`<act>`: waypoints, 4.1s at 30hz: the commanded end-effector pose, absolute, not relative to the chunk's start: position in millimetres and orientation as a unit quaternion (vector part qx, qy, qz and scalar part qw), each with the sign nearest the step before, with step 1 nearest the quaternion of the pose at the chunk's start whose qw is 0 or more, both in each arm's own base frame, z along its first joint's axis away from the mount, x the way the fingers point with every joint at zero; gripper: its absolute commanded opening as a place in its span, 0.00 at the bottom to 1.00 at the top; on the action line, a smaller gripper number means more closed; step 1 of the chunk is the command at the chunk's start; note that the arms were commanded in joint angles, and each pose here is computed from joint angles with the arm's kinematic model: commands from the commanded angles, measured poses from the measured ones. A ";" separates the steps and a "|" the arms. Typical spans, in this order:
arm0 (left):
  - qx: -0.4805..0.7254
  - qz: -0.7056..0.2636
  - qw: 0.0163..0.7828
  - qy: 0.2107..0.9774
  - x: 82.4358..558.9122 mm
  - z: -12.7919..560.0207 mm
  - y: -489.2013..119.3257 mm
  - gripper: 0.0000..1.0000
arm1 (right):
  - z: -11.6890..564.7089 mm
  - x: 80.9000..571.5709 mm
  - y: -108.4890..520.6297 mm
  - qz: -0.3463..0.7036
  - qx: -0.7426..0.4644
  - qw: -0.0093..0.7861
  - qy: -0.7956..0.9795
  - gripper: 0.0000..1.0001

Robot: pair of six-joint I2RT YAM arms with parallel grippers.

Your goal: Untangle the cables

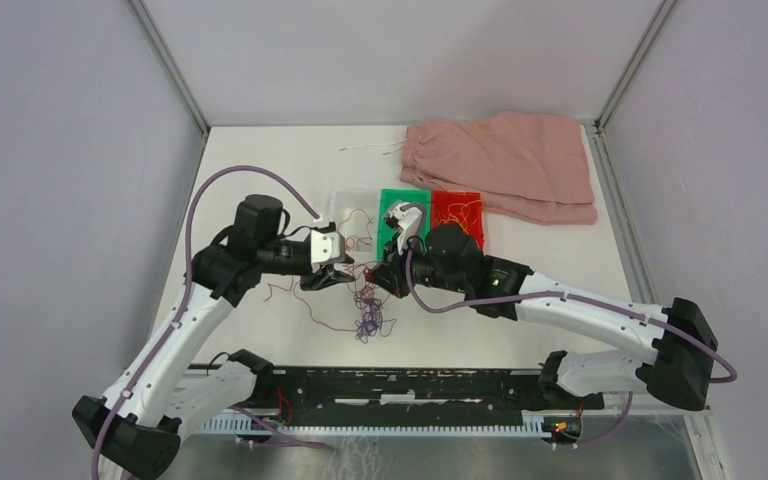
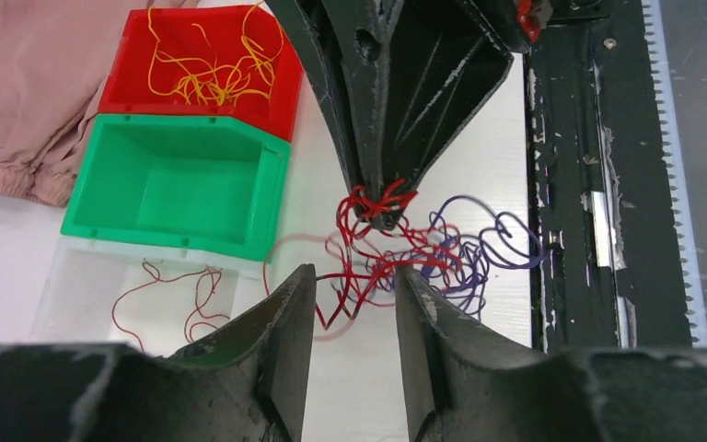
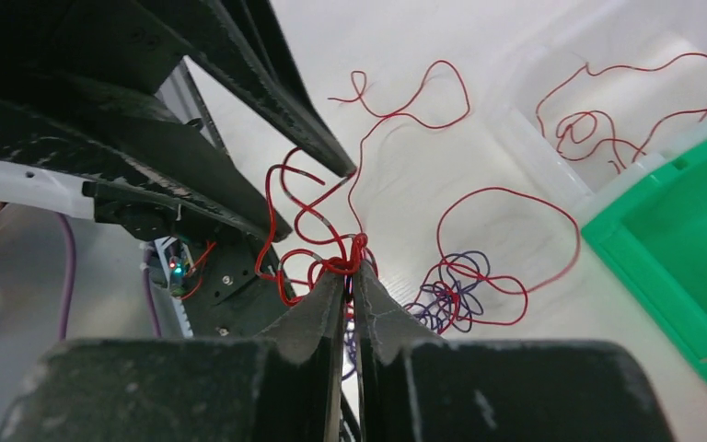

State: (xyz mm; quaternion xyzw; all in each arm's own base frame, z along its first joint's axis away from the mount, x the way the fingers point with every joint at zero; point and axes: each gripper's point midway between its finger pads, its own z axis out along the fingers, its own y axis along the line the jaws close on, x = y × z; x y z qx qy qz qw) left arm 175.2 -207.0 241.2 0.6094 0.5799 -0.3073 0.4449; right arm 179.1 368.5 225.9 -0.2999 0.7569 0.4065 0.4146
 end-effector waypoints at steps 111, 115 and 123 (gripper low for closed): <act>0.280 -0.039 0.874 0.396 236.9 612.8 -128.1 0.03 | 106.2 168.9 250.1 0.302 -0.134 0.481 0.812 0.11; 0.306 -0.044 0.844 0.439 264.1 556.7 -142.9 0.03 | 110.7 169.7 245.7 0.299 -0.130 0.486 0.811 0.11; 0.337 -0.068 0.789 0.509 312.8 464.6 -171.7 0.03 | 114.9 169.6 234.1 0.291 -0.121 0.495 0.809 0.10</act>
